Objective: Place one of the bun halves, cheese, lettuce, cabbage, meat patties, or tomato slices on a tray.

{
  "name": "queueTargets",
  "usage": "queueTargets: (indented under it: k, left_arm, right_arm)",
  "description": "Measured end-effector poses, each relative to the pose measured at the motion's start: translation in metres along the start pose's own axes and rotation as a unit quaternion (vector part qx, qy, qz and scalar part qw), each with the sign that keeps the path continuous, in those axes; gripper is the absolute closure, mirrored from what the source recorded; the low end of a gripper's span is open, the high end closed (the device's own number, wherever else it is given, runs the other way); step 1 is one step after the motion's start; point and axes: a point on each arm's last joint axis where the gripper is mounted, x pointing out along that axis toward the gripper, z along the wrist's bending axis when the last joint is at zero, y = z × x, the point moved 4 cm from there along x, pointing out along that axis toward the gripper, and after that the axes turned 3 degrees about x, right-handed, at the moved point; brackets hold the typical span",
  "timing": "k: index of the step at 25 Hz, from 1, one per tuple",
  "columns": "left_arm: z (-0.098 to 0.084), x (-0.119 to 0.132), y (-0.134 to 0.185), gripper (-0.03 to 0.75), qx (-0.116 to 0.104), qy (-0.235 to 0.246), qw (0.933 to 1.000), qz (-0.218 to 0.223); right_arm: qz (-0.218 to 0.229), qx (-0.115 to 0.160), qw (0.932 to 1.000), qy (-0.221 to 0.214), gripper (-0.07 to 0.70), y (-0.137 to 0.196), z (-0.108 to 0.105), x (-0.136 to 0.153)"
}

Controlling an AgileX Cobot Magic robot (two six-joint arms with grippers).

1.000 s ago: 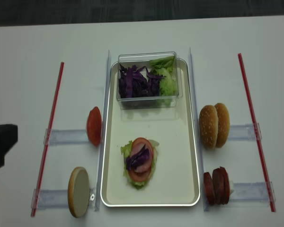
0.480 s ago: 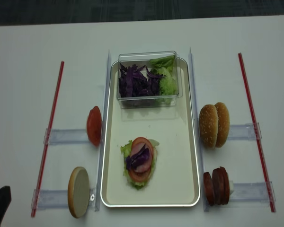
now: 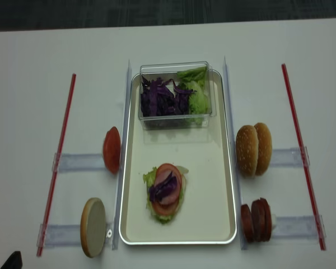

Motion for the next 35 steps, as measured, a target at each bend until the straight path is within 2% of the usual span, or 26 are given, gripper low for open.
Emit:
queueTargets:
  k: [5,16,26,35]
  left_arm:
    - [0.0000,0.0002,0.0005,0.166,0.000,0.000,1.0000,0.000]
    - [0.0001,0.0013,0.0000,0.166,0.021,0.000,0.9998,-0.003]
    - [0.0013,0.0094,-0.0037,0.166,0.008,-0.003,0.9997,-0.024]
    - [0.0033,0.0093,-0.0047,0.166,0.010,-0.011,0.9995,-0.028]
  right_arm:
    - [0.001,0.000,1.0000,0.000,0.019,0.0003,0.0000,0.0000]
    - [0.001,0.000,1.0000,0.000,0.019,0.0003,0.0000,0.0000]
    - [0.001,0.000,1.0000,0.000,0.019,0.0003,0.0000,0.0000]
    - [0.001,0.000,1.0000,0.000,0.019,0.0003,0.0000,0.0000]
